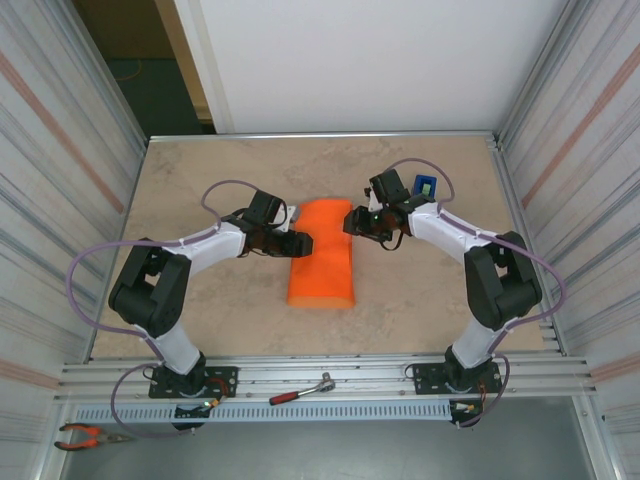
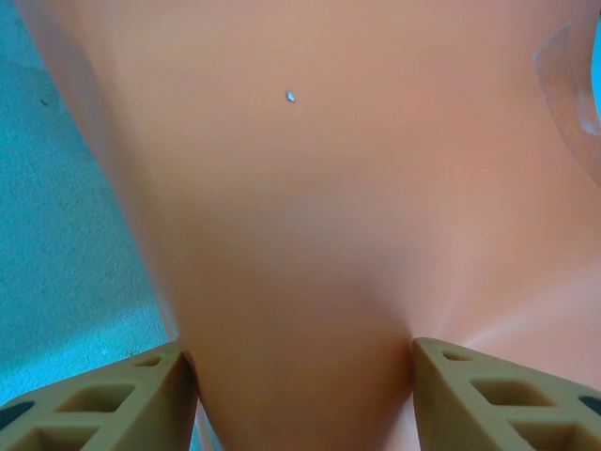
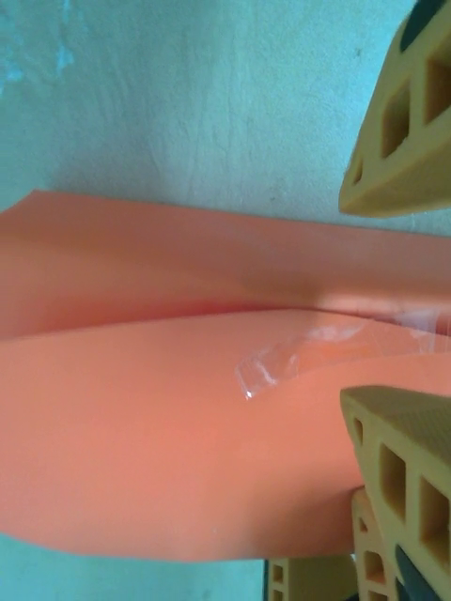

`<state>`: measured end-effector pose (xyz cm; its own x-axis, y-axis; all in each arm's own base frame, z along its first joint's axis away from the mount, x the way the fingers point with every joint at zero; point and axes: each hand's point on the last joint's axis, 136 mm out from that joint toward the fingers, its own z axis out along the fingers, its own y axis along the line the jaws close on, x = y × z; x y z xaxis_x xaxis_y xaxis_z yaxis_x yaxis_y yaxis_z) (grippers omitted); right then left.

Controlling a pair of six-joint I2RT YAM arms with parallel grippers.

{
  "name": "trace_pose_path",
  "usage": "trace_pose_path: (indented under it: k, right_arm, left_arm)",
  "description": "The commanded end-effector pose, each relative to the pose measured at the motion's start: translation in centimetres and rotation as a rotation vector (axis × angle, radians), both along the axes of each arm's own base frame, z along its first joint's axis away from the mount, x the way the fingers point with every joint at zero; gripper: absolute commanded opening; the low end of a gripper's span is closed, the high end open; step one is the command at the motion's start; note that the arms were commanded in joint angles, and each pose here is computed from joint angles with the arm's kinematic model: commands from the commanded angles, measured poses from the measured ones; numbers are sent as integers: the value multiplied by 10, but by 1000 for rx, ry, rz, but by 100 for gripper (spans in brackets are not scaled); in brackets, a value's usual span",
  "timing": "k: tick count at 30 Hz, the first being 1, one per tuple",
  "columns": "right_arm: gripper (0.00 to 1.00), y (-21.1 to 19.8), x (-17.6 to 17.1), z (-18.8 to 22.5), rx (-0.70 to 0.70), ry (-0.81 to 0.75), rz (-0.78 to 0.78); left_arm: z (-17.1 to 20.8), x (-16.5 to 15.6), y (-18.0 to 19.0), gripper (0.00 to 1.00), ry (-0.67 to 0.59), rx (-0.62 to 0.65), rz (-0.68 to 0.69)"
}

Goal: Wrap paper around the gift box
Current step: Wrap the gift box with the wrapping paper.

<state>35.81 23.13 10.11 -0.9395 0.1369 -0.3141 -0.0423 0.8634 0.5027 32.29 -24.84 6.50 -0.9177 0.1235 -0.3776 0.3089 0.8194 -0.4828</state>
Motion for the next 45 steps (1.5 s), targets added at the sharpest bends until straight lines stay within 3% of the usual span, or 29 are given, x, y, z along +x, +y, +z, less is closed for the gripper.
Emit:
trace_pose_path:
  k: [1,5,15,23,31,45]
  right_arm:
    - [36,16,2,27,56,-61,40]
    - [16,28,3,27,100,-61,71]
    - [0,27,-6,-2,123,-9,83]
    - [0,12,-19,-18,116,22,70]
    - [0,-2,-21,-8,140,-12,23]
    - [0,-1,-22,-26,147,21,21]
  left_arm:
    - [-67,-36,45,58,168,264,37]
    - [-67,-37,45,57,171,263,37]
    - [-68,-37,45,58,171,263,36]
    - [-68,-37,46,57,170,268,36]
    - [-70,-37,45,57,173,267,37]
    - [-69,-37,46,57,173,270,38]
